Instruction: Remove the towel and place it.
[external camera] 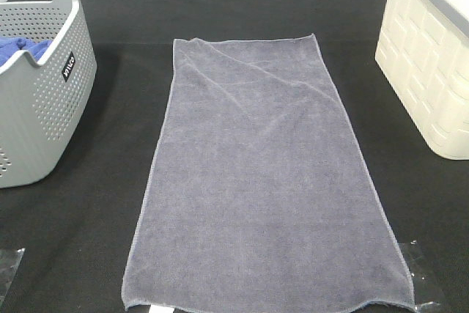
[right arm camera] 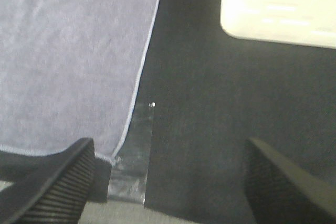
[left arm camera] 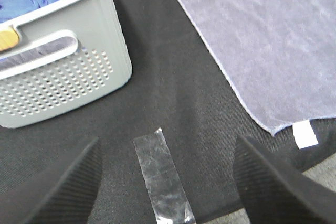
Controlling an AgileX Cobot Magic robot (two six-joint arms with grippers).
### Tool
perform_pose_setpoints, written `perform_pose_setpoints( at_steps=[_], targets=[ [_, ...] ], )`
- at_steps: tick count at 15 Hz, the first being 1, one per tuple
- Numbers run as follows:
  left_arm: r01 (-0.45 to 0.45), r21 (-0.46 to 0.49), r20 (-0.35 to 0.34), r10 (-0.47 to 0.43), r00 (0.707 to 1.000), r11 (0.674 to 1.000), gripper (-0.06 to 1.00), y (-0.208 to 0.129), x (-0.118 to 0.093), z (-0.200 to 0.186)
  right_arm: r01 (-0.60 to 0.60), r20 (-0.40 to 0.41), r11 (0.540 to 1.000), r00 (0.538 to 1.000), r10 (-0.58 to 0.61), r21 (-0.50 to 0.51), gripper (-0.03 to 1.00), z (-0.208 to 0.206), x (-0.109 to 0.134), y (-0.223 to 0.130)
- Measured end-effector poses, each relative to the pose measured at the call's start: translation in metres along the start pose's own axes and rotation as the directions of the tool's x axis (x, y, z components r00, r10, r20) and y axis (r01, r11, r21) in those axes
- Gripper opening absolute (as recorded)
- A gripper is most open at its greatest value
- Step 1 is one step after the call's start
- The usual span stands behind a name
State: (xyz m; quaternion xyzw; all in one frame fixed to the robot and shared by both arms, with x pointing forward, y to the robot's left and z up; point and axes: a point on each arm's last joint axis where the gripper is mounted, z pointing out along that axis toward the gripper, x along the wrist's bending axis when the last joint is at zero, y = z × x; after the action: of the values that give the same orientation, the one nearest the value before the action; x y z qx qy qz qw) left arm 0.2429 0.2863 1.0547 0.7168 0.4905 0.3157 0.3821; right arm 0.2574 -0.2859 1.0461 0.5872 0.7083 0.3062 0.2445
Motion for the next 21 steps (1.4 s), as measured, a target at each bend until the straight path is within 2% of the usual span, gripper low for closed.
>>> perform_pose_setpoints(
  at_steps=[2,7,14,21],
  targets=[
    [-0.004,-0.024,-0.005,0.004,1.0,1.0,0.68,-0.002,-0.001,-0.003,0.013,0.011,0.996,1.0,-0.012,-0.091,0.73,-0.011,0.002,-0.009],
    [-0.013,-0.075,-0.015,0.012,1.0,0.997,0.68,-0.006,-0.003,-0.01,0.029,0.025,0.981,0.999,-0.025,-0.194,0.73,-0.022,0.005,-0.02],
    [0.009,-0.071,-0.064,-0.013,0.998,0.997,0.68,-0.006,-0.003,-0.009,0.03,0.025,0.978,0.999,-0.026,-0.205,0.73,-0.023,0.006,-0.021],
    [0.009,-0.071,-0.064,-0.013,0.998,0.997,0.68,-0.006,-0.003,-0.009,0.03,0.025,0.978,0.999,-0.026,-0.205,0.73,-0.023,0.006,-0.021]
  ],
)
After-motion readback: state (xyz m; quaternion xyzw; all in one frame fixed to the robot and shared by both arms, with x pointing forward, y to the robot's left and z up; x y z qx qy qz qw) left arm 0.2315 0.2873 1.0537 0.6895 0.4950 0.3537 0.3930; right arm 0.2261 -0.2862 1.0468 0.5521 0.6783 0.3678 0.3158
